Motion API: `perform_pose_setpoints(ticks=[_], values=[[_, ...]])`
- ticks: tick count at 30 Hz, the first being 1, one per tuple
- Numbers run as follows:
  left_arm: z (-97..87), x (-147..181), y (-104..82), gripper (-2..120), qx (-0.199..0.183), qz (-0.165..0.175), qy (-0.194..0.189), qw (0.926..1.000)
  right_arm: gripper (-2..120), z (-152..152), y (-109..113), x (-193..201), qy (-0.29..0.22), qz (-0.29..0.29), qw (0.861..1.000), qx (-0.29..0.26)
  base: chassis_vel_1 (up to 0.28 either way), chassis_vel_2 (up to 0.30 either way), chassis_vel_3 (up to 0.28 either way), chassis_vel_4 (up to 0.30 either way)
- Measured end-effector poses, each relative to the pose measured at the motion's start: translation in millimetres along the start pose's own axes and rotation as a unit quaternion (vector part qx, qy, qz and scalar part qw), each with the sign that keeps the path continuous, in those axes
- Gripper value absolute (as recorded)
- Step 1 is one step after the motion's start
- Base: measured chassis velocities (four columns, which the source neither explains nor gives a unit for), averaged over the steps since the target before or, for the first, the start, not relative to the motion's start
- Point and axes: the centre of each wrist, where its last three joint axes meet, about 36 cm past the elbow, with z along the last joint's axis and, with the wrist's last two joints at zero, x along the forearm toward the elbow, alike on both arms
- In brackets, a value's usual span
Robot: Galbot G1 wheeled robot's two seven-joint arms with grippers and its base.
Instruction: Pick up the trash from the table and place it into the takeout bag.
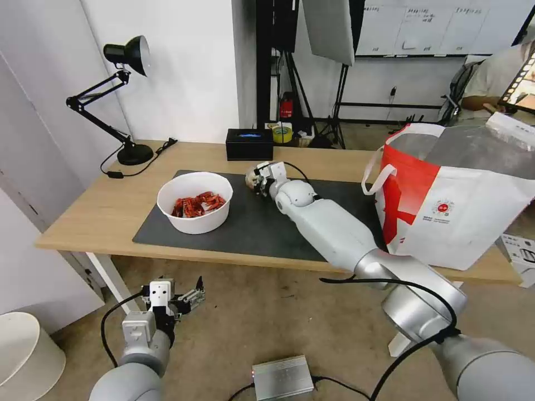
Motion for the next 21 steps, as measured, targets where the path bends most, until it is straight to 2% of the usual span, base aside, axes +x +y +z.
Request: perform_pose_setpoints(ticks=[7,13,15,21], values=[[-0.5,2,-1.4,100,0.001,0.002,-0.001,1.0,3,-14,-5,32,-0.006,0.022,1.0,-0.013,0.0,0.0,0.0,0.0],[-0.6,8,-1.2,100,0.0,0.001,0.001,1.0,3,-15,1,88,0.012,0.089,0.996,-0.013,0.0,0.0,0.0,0.0],[0.1,10,-1.1,100,-0.001,-0.001,0.002,1.0,3,-13,10,116,0.014,0.093,0.995,-0.011,0.0,0.0,0.0,0.0],[1.0,18,-1.2,100,0.002,-0.009,0.003,1.0,3,-10,14,163,0.009,0.093,0.996,-0.013,0.0,0.0,0.0,0.0]])
